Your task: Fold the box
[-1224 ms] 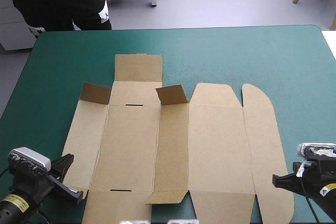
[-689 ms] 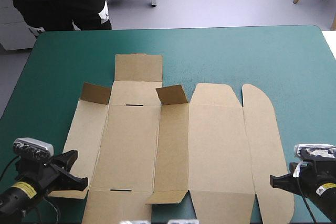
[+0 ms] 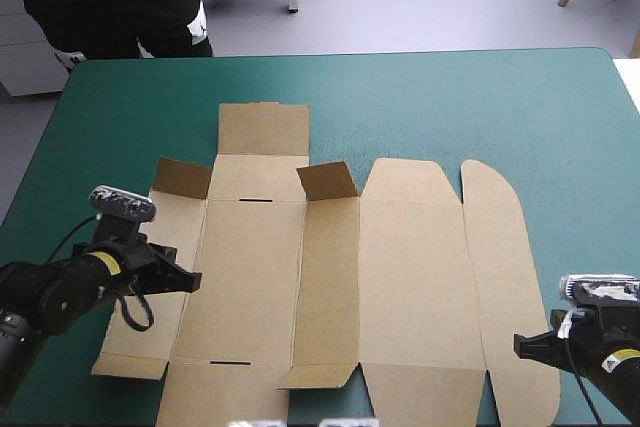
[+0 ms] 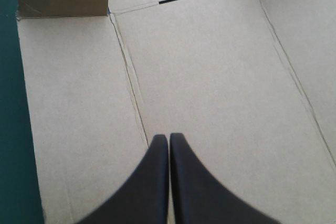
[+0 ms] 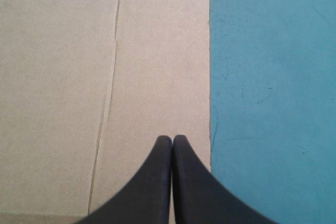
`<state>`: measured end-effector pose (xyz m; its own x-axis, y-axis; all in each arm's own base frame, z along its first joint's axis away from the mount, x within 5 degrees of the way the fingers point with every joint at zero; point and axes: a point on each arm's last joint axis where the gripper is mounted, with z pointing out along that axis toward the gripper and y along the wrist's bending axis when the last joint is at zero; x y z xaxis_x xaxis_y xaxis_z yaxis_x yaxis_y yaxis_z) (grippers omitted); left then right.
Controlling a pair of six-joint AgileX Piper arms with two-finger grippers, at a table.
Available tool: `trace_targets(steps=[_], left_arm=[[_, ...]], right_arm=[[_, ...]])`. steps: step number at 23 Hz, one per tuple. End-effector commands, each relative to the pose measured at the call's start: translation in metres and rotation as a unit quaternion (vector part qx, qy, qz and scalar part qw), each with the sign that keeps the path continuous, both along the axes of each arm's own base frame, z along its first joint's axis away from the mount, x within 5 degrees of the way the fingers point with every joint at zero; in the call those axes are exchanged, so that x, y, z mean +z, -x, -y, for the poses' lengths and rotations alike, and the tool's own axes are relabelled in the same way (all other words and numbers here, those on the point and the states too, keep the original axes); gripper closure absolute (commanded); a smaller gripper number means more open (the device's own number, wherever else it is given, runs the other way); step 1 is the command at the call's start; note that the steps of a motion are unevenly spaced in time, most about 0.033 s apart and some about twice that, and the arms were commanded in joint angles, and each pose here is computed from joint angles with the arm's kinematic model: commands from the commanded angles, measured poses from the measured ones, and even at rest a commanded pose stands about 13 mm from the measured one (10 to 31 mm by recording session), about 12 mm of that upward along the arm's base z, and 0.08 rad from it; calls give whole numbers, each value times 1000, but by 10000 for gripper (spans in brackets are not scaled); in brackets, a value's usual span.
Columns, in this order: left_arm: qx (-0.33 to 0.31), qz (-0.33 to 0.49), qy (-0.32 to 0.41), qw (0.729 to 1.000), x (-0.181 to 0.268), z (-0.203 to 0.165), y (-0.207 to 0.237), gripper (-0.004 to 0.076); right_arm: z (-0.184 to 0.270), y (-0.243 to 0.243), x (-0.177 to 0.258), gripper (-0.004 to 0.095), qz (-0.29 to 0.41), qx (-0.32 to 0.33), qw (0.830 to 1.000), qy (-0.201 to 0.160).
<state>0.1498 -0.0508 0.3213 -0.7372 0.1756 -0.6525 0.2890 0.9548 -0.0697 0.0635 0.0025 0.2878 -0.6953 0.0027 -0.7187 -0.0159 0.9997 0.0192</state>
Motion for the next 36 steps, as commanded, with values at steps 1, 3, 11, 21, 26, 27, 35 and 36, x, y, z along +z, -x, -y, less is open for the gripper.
trace_targets(steps=[1,3,11,21,26,27,35,36], left_arm=[[6,18,0,1000,10,5,-22,734],[28,9,-3,1000,11,1,-39,734],[121,-32,13,992,11,-50,-76,734],[250,-68,15,966,7,-147,-46,734],[232,-117,118,959,-1,-173,-19,734],[225,-116,140,957,-2,-176,-18,734],[216,-98,115,965,-3,-181,-22,732],[216,-98,115,965,-3,-181,-22,731]], right_arm=[[0,-4,10,927,36,-1,999,3],[0,-4,10,927,36,-1,999,3],[0,-4,10,927,36,-1,999,3],[0,-4,10,927,36,-1,999,3],[0,-4,10,927,36,-1,999,3],[0,-4,10,927,36,-1,999,3],[0,-4,10,927,36,-1,999,4],[0,-4,10,927,36,-1,999,4]])
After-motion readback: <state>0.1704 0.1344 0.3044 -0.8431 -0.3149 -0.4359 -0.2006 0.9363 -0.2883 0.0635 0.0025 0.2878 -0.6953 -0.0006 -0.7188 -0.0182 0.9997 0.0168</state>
